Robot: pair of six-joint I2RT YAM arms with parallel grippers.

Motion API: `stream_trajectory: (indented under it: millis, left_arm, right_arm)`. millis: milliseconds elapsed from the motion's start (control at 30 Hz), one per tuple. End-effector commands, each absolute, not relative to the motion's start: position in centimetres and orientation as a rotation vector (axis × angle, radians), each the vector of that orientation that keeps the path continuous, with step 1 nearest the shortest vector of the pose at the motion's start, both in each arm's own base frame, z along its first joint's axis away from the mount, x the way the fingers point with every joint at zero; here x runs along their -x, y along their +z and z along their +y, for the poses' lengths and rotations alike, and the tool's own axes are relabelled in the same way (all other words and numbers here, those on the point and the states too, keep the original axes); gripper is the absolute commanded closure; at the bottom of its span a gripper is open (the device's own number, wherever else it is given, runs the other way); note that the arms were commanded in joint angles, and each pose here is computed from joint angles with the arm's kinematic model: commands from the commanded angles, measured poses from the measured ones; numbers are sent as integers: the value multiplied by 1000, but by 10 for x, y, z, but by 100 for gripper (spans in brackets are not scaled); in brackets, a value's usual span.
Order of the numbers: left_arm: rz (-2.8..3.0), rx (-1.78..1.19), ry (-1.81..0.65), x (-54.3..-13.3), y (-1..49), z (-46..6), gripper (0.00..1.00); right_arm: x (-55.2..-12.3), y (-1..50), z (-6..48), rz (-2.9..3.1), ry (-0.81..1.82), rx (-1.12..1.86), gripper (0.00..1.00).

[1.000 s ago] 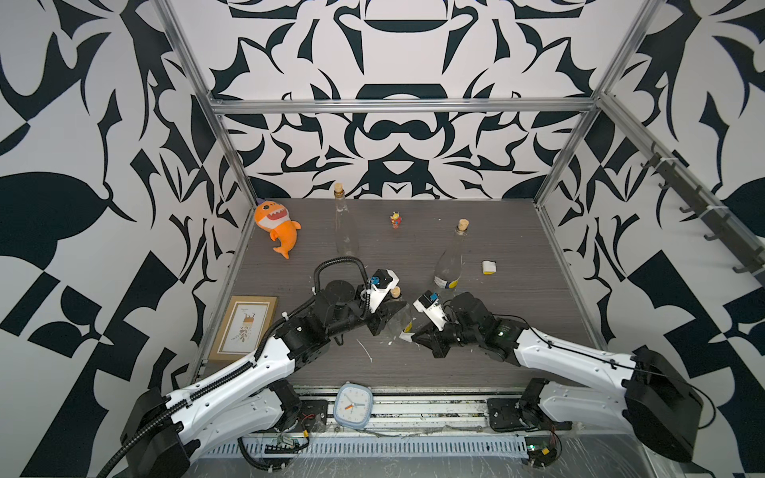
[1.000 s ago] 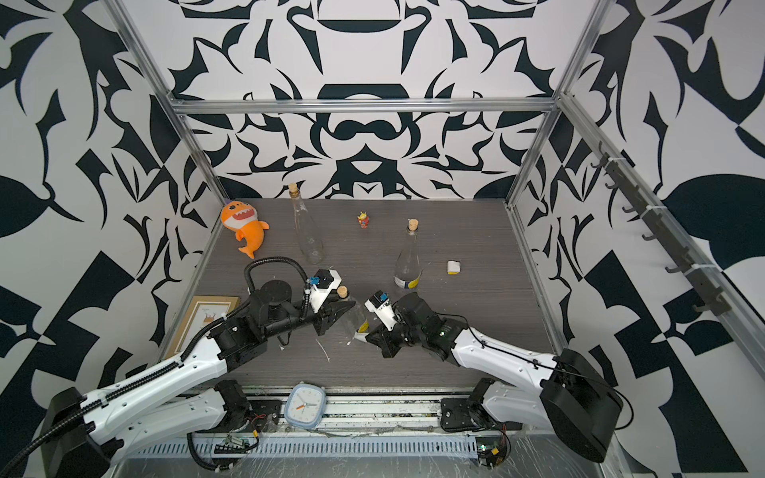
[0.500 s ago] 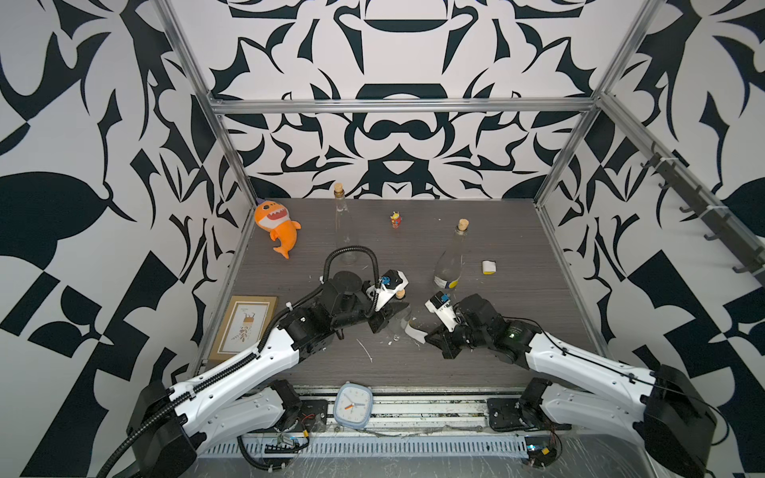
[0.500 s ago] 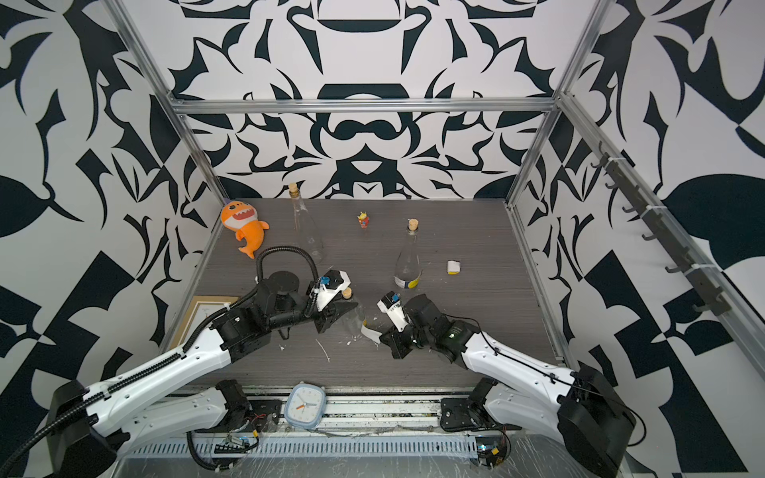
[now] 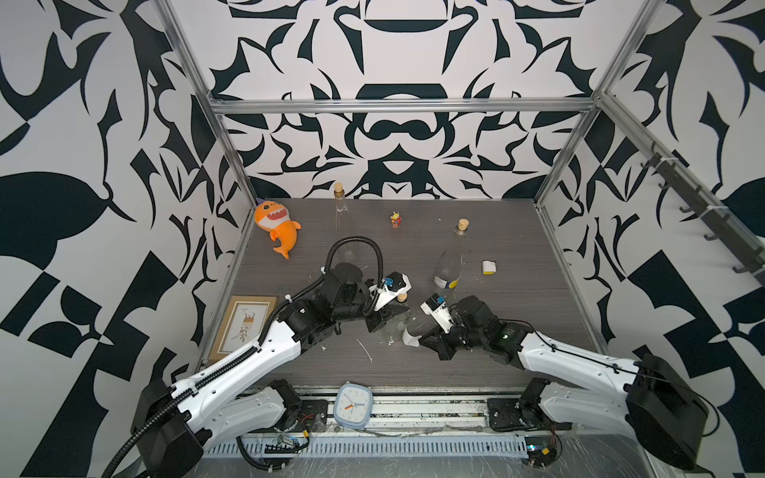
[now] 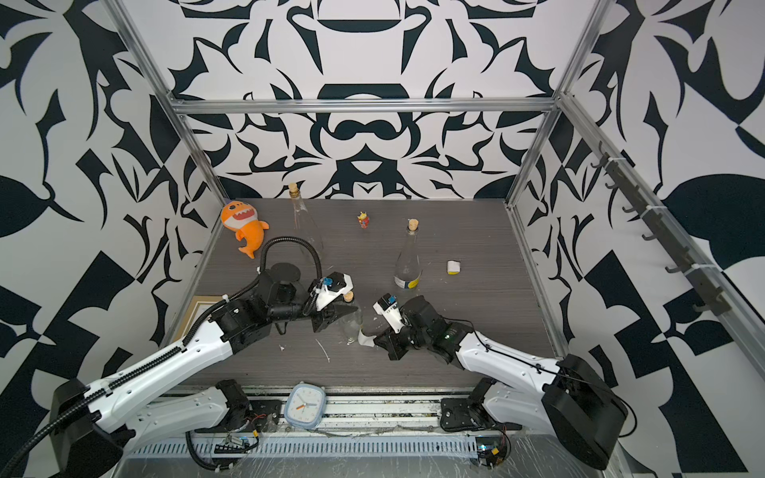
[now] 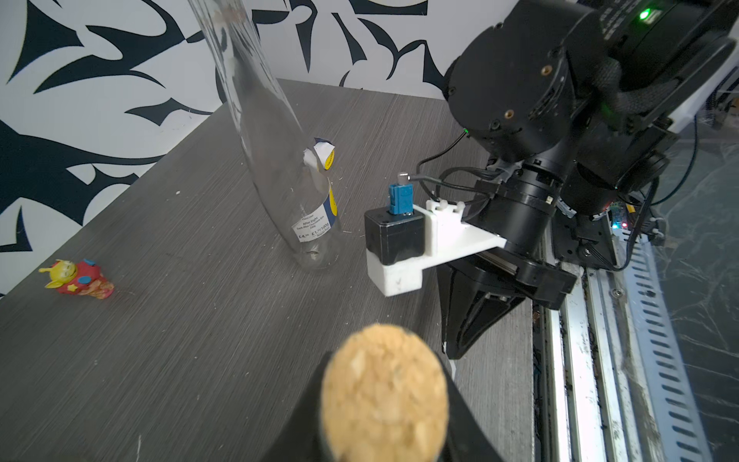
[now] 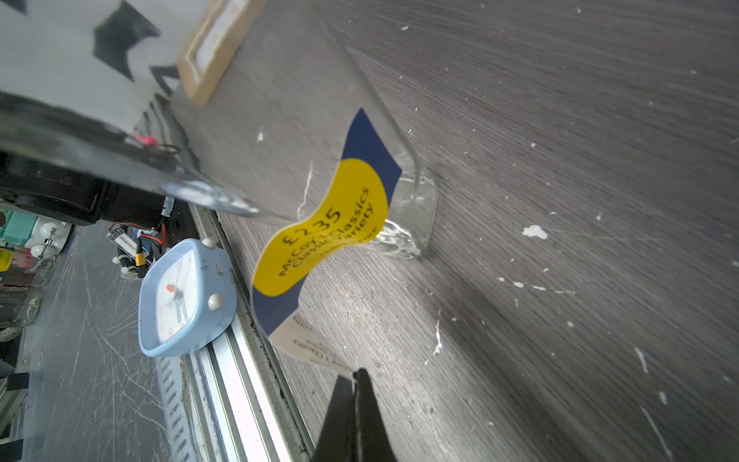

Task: Remove the label from the bottle
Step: Tear open the label from the bottle.

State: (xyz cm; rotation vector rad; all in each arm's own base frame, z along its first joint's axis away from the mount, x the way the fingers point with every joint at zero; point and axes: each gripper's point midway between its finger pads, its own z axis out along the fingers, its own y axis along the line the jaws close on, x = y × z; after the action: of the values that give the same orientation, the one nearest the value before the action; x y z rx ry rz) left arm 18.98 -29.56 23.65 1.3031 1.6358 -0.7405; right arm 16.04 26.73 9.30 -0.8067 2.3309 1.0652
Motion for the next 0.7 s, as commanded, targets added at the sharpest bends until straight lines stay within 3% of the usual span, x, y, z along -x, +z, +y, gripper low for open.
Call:
stream_trajectory:
  millis: [0, 100, 267, 367, 433, 667]
  left_arm:
    - [1612, -1296, -778, -190, 237, -296, 100]
    - [1626, -1273, -755, -196, 235, -294, 87]
    - [1617, -1232, -752, -202, 239, -295, 53]
    - [1623, -1190, -732, -207, 241, -292, 29]
    - [1627, -1159, -714, -210, 243, -289, 0]
    - [1705, -1025, -633, -220, 242, -269, 1]
  right_arm:
    - [-161, 105, 272, 2270, 1105, 811, 100]
    - [-159, 108, 274, 2250, 1124, 829, 100]
    - [-159, 111, 280, 2226, 1147, 841, 100]
    - [-158, 111, 282, 2217, 1159, 848, 100]
    - [-157, 113, 285, 2202, 1171, 855, 100]
    - [-151, 113, 298, 2177, 1200, 893, 100]
